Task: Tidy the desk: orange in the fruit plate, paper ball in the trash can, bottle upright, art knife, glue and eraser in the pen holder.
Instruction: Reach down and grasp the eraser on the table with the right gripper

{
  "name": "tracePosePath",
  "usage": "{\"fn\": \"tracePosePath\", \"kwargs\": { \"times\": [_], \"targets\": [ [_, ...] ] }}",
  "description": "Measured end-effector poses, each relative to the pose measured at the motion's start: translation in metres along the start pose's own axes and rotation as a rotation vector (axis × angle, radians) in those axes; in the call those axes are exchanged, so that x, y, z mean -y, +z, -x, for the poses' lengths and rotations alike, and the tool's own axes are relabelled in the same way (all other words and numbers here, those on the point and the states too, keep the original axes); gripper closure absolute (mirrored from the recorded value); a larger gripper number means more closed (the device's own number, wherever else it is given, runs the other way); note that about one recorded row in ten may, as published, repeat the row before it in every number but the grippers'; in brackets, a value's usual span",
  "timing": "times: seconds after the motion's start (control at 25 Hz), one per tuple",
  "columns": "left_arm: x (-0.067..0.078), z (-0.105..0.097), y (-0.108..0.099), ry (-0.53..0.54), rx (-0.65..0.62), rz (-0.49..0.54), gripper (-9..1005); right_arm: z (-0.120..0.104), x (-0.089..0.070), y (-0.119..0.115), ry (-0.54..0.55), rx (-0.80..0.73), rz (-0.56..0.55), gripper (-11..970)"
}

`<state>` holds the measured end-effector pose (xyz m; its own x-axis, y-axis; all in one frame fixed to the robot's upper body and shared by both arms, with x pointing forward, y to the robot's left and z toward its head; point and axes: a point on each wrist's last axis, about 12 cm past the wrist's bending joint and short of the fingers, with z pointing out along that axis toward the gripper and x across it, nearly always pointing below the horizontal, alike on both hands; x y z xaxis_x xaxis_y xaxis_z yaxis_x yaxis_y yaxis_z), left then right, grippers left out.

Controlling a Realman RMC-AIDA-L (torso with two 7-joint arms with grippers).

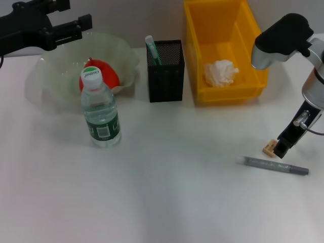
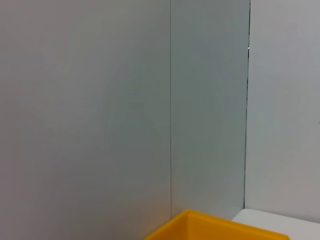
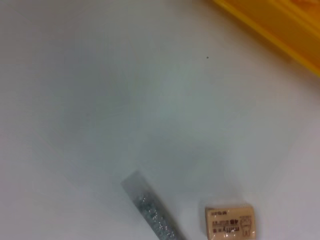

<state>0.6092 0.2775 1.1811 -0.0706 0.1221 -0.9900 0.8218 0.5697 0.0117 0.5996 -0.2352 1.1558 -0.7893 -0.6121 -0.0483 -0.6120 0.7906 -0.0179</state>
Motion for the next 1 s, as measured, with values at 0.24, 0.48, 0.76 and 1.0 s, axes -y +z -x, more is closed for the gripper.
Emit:
{"fn": "tracePosePath", "kwargs": {
  "times": [0.24,0.48,0.76,1.0],
  "targets": [
    [0.000,0.000,0.000,0.000,0.000,-0.001,272,-0.001,0.003,0.001,0.007,0.007,-0.006,467],
    [0.001,0.000,0.002,0.003,-0.005,-0.008,272,0.001,0.008,0.004,0.018,0.027,-0.018,466],
    [0.001,0.001,0.003,0.007,-0.008,-0.012,272,0.006,0.006,0.012,0.000,0.029,-0.016,465],
    [0.001,0.001,0.003,0.008,-0.009,-0.011,272,0.010,0.000,0.012,-0.026,0.037,0.002,466]
  ]
}}
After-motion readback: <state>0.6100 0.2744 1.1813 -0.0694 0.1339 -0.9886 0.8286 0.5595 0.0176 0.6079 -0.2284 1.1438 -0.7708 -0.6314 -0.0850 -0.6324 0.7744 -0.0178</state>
